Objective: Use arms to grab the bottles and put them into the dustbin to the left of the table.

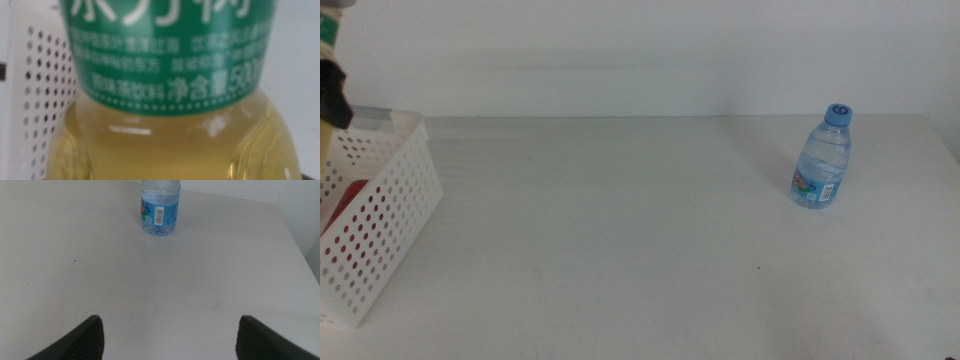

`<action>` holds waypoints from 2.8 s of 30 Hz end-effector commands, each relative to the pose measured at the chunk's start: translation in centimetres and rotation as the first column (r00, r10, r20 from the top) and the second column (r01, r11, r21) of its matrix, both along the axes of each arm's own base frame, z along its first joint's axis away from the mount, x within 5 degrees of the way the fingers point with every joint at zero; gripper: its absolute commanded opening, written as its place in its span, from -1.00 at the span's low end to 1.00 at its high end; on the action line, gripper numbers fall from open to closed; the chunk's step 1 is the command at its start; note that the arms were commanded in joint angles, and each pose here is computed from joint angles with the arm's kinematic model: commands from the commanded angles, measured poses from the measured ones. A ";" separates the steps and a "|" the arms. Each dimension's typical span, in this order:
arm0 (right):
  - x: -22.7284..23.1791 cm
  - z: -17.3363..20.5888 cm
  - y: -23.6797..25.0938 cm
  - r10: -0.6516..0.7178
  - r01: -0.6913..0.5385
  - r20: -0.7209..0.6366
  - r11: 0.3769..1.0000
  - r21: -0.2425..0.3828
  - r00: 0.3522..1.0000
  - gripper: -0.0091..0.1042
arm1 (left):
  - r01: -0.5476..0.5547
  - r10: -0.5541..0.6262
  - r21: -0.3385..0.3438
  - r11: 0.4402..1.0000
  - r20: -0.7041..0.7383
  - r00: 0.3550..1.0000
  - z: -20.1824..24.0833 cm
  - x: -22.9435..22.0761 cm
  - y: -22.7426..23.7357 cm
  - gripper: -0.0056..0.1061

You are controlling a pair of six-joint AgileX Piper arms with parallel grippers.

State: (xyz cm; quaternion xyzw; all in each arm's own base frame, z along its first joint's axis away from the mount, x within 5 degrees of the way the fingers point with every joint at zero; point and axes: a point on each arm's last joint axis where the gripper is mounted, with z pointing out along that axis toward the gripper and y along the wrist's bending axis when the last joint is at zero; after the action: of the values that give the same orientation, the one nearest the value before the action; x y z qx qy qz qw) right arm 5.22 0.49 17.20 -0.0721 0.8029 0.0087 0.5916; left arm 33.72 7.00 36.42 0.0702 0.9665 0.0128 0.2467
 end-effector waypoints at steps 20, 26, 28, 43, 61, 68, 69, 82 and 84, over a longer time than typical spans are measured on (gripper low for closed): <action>0.0 0.9 0.0 0.000 0.002 0.104 1.000 -0.012 0.995 0.46 | -0.086 0.087 0.007 0.996 -0.145 0.986 -6.1 3.5 5.8 -0.71; 0.0 0.9 0.0 0.000 0.002 0.104 1.000 -0.012 0.995 0.46 | -0.076 0.075 0.000 0.997 -0.171 0.982 -7.3 4.0 5.9 -0.09; 0.0 0.9 0.0 0.000 0.002 0.104 1.000 -0.012 0.995 0.46 | -0.075 0.074 -0.002 0.997 -0.177 0.981 -7.5 4.1 6.0 0.22; 0.0 0.9 0.0 0.000 0.002 0.104 1.000 -0.012 0.995 0.46 | -0.077 0.061 -0.127 0.989 -0.121 0.991 -5.1 3.2 4.3 0.72; 0.0 0.9 0.0 0.000 0.002 0.104 1.000 -0.012 0.995 0.46 | 0.104 -0.076 -0.066 0.992 0.330 0.941 2.6 -4.0 -6.2 0.72; 0.0 0.9 0.0 0.000 0.002 0.104 1.000 -0.012 0.995 0.46 | 0.193 -0.149 -0.042 0.980 0.483 0.863 2.8 -8.8 -9.4 0.72; 0.0 0.9 0.0 0.000 0.002 0.104 1.000 -0.012 0.995 0.46 | 0.209 -0.160 -0.044 0.977 0.498 0.852 2.6 -9.6 -9.8 0.72; 0.0 0.9 0.0 0.000 0.002 0.104 1.000 -0.012 0.995 0.46 | 0.306 -0.186 -0.165 0.938 0.506 0.842 -0.1 -16.2 -12.0 0.72; 0.0 0.9 0.0 0.000 0.002 0.104 1.000 -0.012 0.995 0.46 | 0.310 -0.190 -0.165 0.936 0.504 0.843 -0.1 -16.6 -11.9 0.72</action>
State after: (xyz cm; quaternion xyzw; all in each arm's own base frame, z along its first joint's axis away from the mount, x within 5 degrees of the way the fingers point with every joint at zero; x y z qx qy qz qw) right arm 5.22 0.49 17.20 -0.0721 0.8029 0.0087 0.5916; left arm 17.38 -4.86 34.80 0.1793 0.8714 -0.1039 0.4447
